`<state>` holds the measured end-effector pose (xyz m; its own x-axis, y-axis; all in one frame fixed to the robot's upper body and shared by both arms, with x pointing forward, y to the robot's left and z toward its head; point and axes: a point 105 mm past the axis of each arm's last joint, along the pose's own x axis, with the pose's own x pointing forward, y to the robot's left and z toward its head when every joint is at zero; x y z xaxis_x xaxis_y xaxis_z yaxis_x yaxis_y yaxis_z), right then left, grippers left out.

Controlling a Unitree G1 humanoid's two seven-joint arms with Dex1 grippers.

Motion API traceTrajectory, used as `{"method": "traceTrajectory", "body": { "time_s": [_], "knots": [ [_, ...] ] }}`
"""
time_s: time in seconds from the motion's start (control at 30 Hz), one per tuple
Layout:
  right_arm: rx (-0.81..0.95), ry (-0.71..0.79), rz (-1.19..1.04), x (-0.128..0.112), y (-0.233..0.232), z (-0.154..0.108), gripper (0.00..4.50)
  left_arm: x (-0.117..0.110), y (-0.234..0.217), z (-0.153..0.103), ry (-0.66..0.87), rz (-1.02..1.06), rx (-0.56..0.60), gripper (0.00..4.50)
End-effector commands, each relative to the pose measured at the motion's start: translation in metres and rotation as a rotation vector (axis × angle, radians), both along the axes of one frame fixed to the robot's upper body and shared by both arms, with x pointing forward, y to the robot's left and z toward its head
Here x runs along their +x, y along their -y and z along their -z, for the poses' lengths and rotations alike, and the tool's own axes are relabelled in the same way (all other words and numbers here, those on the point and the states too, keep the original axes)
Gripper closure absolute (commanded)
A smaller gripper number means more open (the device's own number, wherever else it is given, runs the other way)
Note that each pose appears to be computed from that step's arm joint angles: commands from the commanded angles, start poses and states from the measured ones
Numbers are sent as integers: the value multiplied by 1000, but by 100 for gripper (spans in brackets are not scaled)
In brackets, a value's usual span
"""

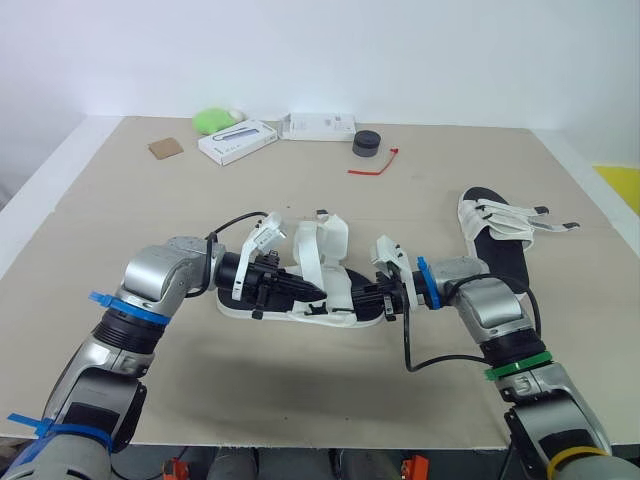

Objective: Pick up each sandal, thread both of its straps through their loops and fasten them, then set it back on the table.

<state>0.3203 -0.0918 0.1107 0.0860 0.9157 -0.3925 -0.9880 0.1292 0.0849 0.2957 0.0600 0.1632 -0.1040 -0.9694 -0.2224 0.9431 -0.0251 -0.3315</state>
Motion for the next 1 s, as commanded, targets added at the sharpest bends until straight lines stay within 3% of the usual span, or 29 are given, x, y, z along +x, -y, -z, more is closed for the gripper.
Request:
{"method": "traceTrajectory", "body": {
  "time_s": [0.03, 0.3, 0.7, 1.0],
  "knots": [
    [-62, -85, 30, -6, 6, 26, 450, -5, 1, 0, 51, 32, 21, 442],
    [-60, -84, 28, -5, 5, 25, 450, -13, 0, 28, 192, 104, 146, 442],
    [-59, -88, 26, -6, 5, 25, 450, 9, 2, 15, 295, 10, 106, 442],
    [-59, -87, 25, -5, 4, 25, 450, 5, -5, 7, 321, 34, 104, 442]
  ]
}}
